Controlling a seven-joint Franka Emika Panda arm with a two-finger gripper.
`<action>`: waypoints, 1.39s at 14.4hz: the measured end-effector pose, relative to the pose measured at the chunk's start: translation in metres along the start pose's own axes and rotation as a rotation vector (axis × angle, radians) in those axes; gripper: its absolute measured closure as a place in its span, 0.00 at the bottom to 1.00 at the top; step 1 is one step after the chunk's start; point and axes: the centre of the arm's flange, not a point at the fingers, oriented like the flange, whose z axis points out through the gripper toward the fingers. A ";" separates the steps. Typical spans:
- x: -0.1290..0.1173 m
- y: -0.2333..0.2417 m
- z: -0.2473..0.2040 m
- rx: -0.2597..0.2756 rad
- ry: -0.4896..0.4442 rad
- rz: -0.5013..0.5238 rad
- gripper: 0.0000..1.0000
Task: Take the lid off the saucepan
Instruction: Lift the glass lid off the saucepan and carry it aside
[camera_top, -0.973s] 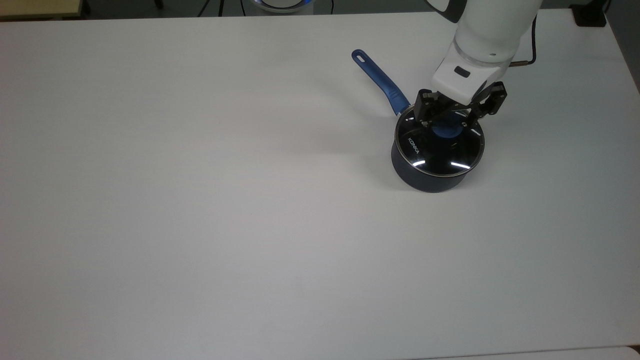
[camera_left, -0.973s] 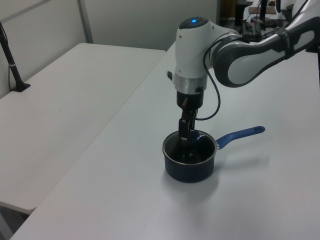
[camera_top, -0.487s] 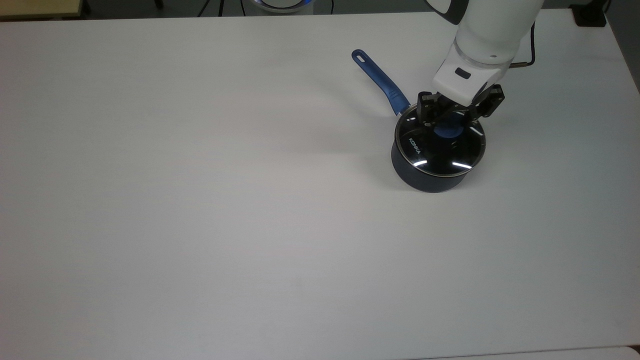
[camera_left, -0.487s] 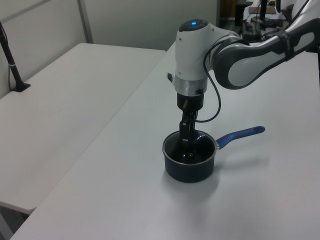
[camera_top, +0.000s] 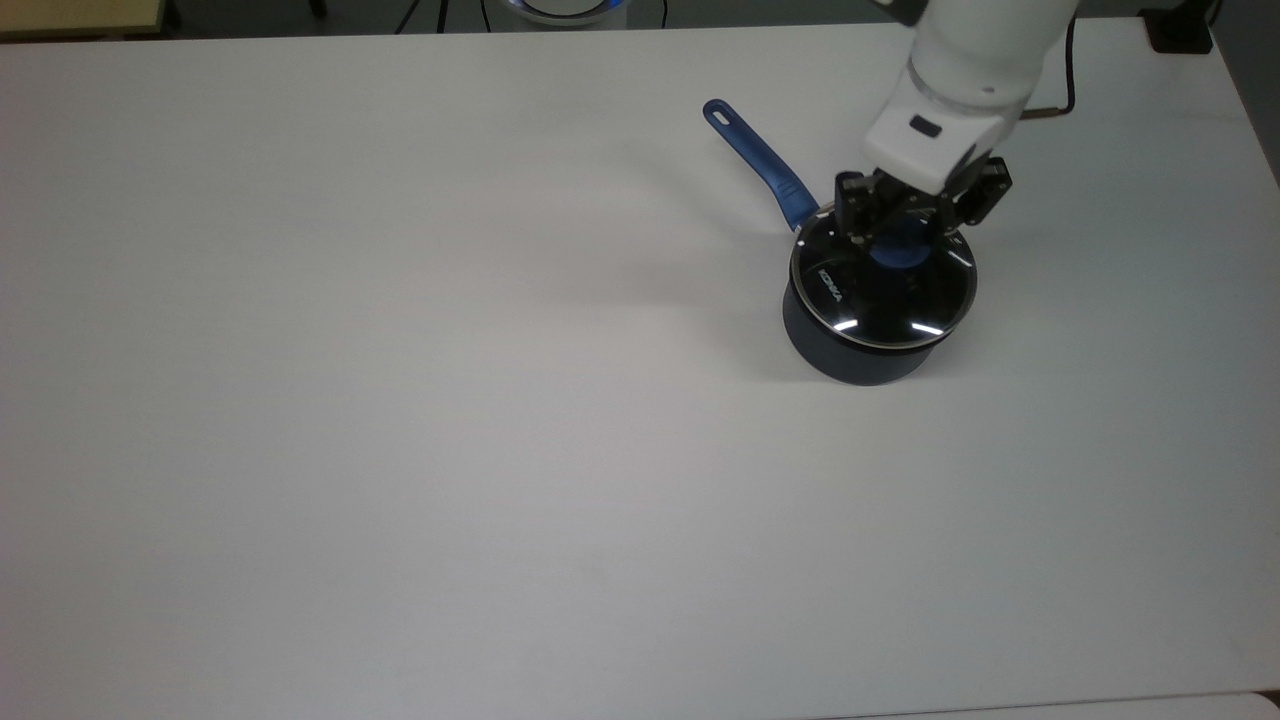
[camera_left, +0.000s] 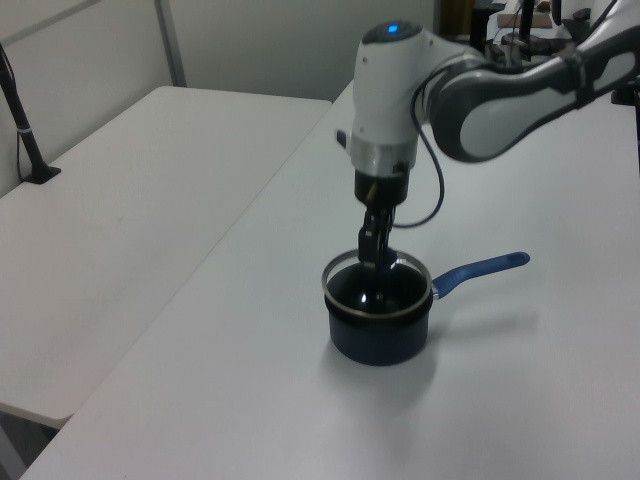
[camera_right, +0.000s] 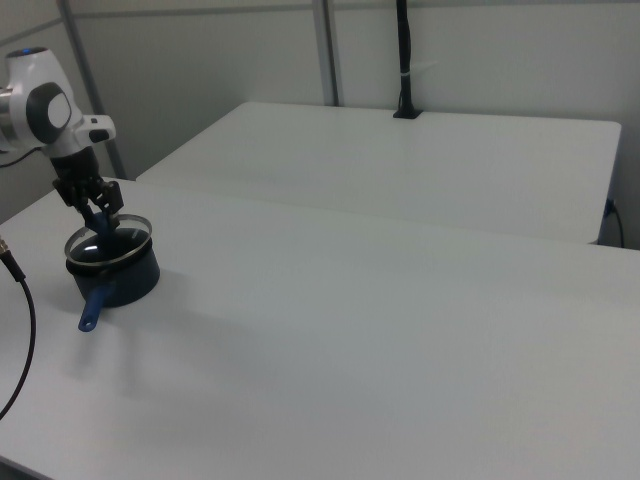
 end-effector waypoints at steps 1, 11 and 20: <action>0.001 0.010 -0.008 -0.002 -0.001 0.014 0.40; -0.014 0.218 0.015 -0.034 -0.045 0.108 0.40; -0.066 0.285 0.085 -0.059 -0.079 0.109 0.40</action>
